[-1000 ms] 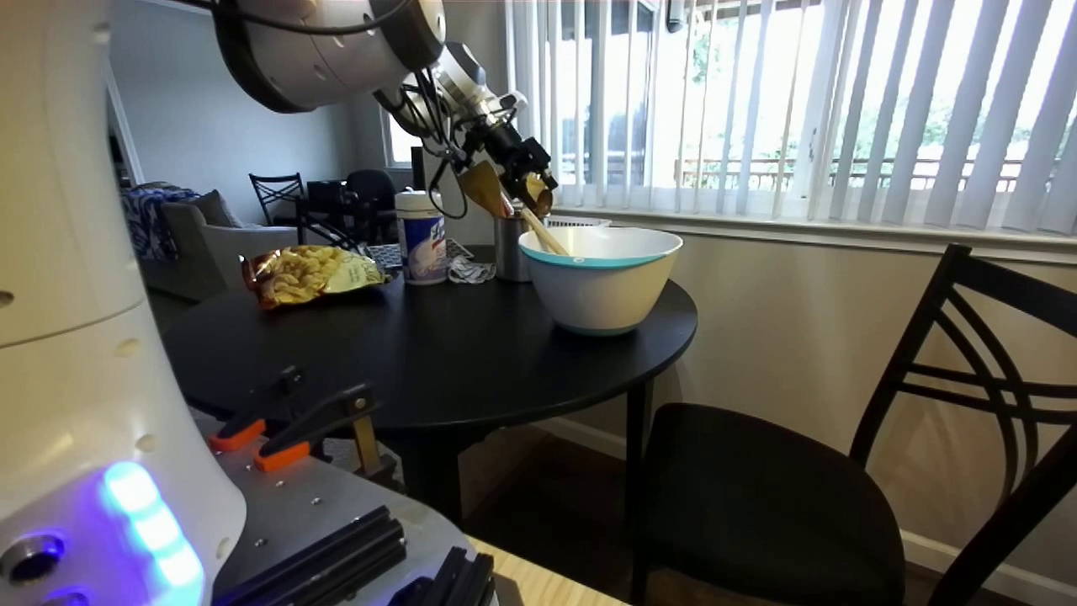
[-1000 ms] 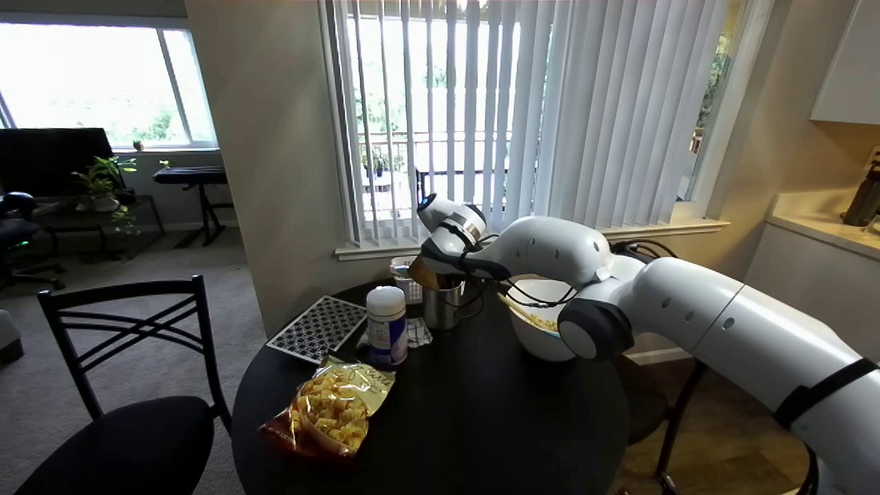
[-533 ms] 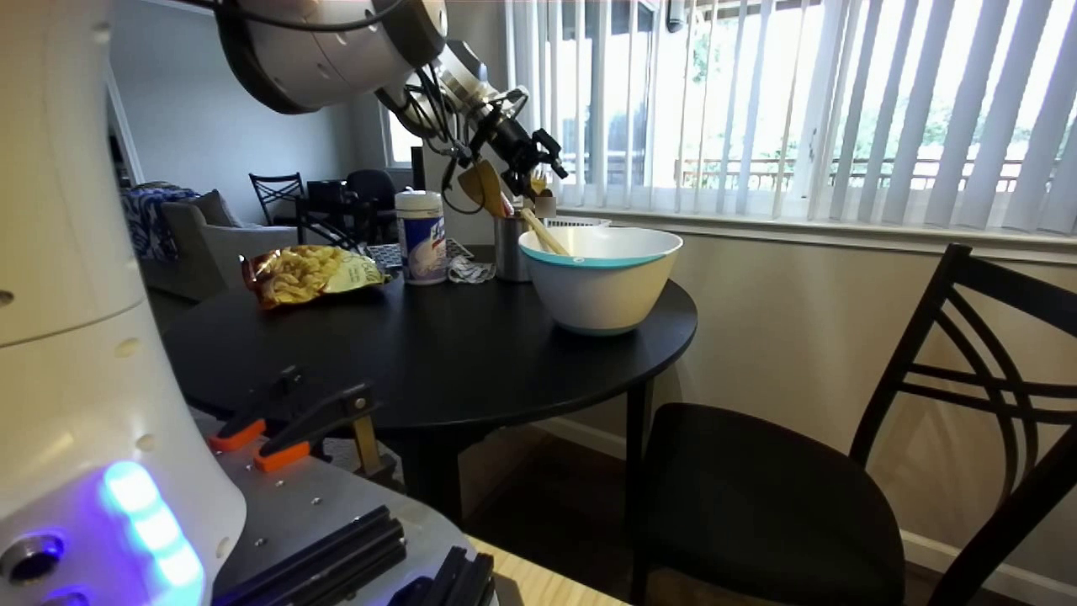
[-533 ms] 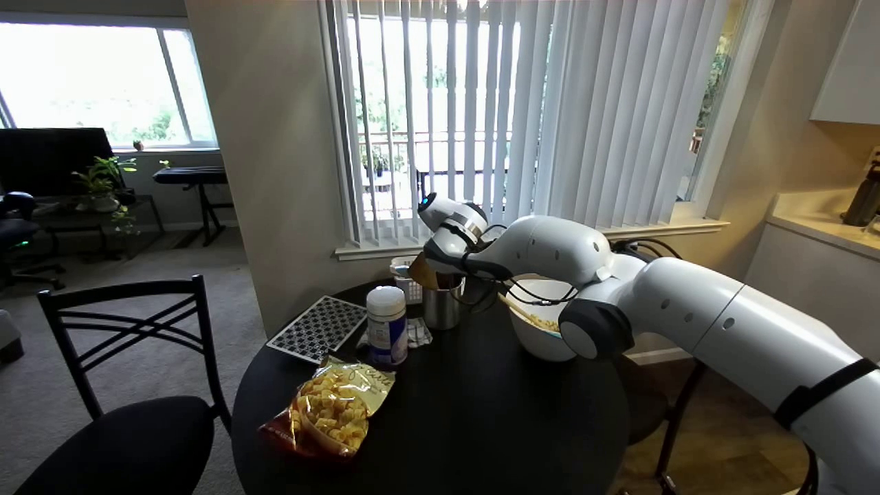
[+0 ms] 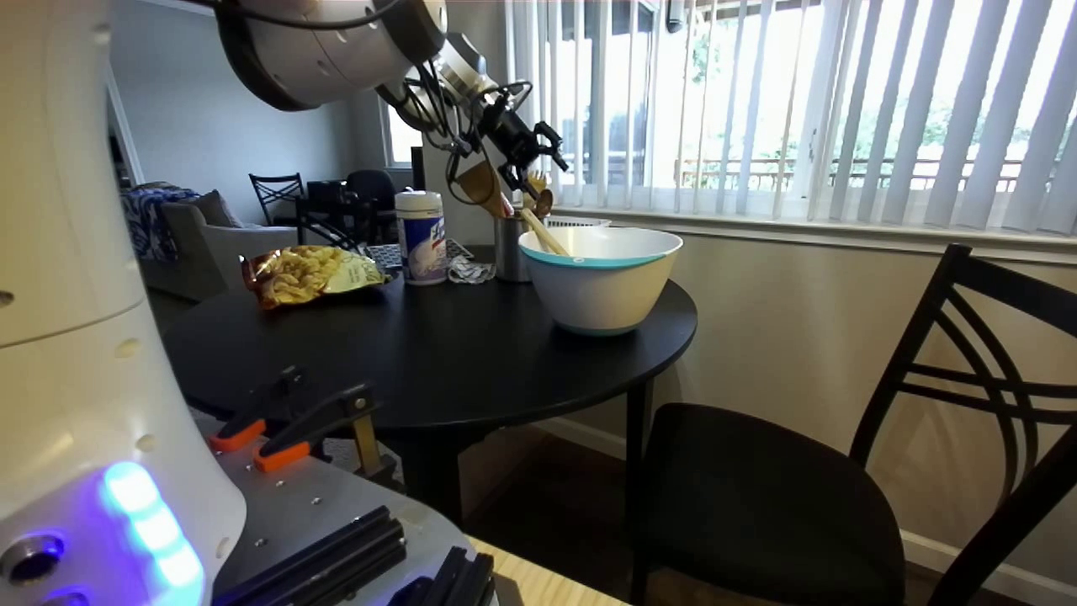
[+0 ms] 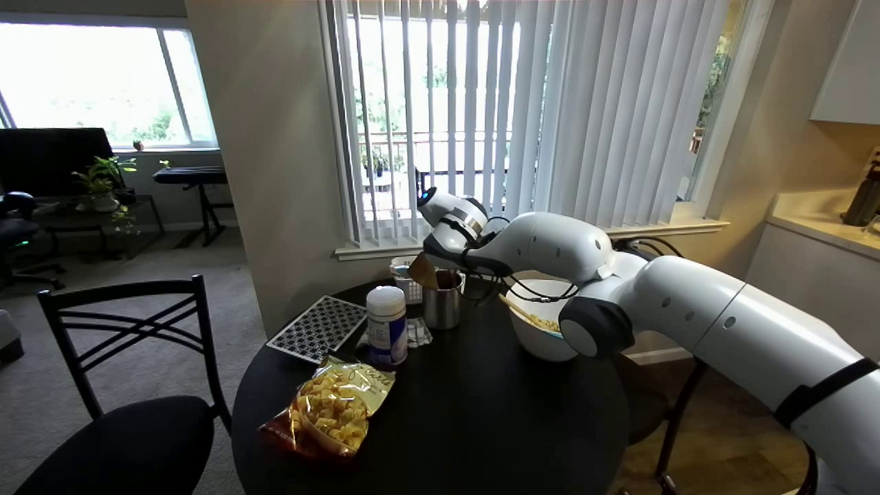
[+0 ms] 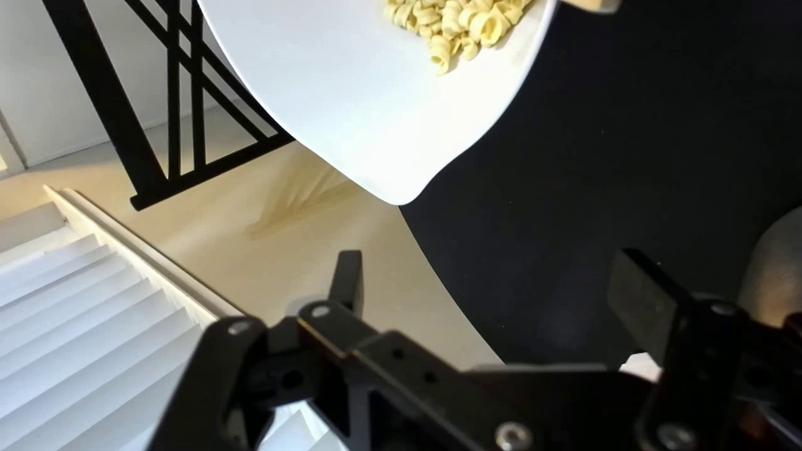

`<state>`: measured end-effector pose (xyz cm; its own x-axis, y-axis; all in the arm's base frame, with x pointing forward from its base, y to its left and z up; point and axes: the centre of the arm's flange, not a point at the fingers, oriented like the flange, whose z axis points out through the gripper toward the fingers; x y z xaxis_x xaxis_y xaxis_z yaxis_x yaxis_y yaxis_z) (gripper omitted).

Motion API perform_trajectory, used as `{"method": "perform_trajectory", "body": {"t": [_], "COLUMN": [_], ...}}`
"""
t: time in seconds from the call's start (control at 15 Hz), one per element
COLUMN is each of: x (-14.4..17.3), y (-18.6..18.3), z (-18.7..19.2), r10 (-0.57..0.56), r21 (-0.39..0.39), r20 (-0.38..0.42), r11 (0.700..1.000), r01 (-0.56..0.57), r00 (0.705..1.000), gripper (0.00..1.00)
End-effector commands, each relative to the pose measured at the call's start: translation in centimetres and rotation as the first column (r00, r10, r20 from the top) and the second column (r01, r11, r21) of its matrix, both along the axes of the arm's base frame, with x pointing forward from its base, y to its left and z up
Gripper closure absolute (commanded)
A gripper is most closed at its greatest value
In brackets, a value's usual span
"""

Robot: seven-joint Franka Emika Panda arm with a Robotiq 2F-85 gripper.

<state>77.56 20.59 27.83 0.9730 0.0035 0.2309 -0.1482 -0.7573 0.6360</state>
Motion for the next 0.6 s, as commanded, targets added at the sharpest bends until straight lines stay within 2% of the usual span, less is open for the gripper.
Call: {"method": "perform_trajectory", "body": {"t": [0.0,0.2,0.4,0.53], "x": [-4.4,-6.0,-7.5,-8.6], "y": [-1.5,-1.7,-1.2,-0.5], "z": [0.9,0.9,1.7,2.7], "r10": [0.004,-0.055,-0.141,-0.185], "r21": [0.009,0.015,-0.038,-0.045], "r20": [-0.036,-0.085,-0.124,-0.154], "r11": [1.0,0.998,0.99,0.983], "r01": [-0.003,0.057,0.137,0.18], "r00": [0.999,0.995,0.982,0.971], "gripper": [0.0,0.0,0.0,0.0]}}
